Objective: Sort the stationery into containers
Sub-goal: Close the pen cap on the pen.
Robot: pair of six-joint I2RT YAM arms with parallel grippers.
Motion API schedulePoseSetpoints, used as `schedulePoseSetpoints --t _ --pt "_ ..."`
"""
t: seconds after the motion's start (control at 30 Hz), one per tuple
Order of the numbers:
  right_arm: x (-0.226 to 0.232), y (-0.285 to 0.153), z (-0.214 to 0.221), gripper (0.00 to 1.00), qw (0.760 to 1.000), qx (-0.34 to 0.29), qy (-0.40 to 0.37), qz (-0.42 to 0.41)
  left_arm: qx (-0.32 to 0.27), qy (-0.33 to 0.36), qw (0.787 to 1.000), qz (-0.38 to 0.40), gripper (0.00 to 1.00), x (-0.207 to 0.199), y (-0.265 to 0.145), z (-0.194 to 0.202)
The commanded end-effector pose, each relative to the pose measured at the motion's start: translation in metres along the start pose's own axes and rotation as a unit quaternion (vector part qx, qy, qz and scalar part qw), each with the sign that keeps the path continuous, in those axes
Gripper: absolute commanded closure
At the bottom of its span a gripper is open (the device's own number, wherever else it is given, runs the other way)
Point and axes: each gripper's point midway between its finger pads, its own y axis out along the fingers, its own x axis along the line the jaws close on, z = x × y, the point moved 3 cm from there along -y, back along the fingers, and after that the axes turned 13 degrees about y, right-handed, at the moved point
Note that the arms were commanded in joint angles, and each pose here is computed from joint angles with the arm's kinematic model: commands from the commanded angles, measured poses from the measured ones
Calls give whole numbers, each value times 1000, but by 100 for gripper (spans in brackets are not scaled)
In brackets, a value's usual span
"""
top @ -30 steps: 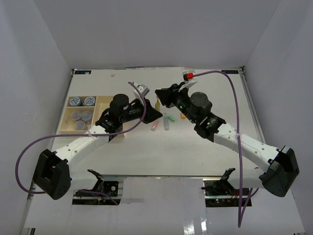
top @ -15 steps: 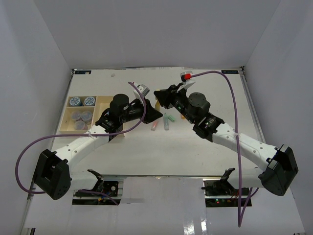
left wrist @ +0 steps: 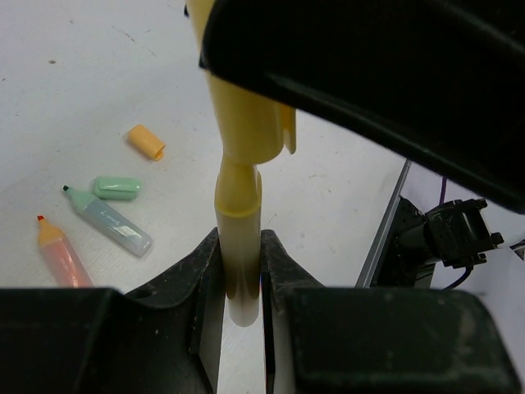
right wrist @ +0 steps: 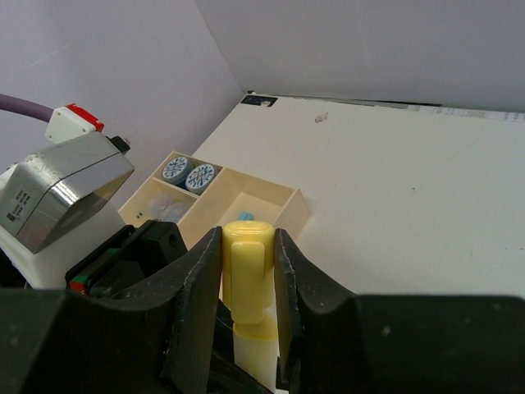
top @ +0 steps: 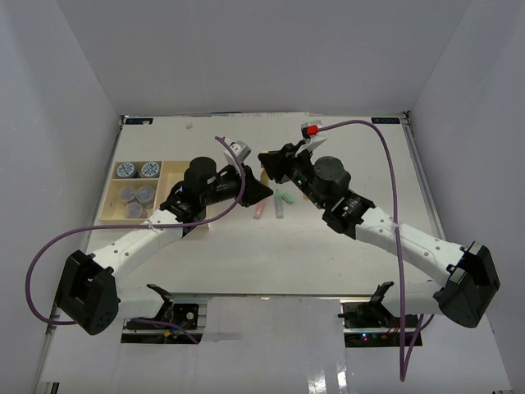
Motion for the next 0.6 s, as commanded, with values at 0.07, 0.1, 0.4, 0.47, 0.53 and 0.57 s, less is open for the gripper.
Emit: schedulePoseSetpoints --t 0.07,0.1,0.4,0.47,0.53,0.57 --pt "-7 3 10 92 1000 3 -19 21 -39 22 999 9 78 -9 -2 -31" --pt "-8 3 10 92 1000 4 -20 24 -38 22 999 9 78 -10 -2 -31" --pt "-4 0 17 92 999 9 -28 28 -44 22 999 -2 79 -8 -3 -34" --pt "-4 -2 19 92 999 16 -32 33 -47 23 999 -7 80 -7 -3 -37" --pt "-4 -3 22 92 998 26 -37 39 -48 25 999 -10 81 -6 -2 -37" --pt "-5 -3 23 92 998 27 -40 44 -49 26 998 -12 81 -6 -2 -39"
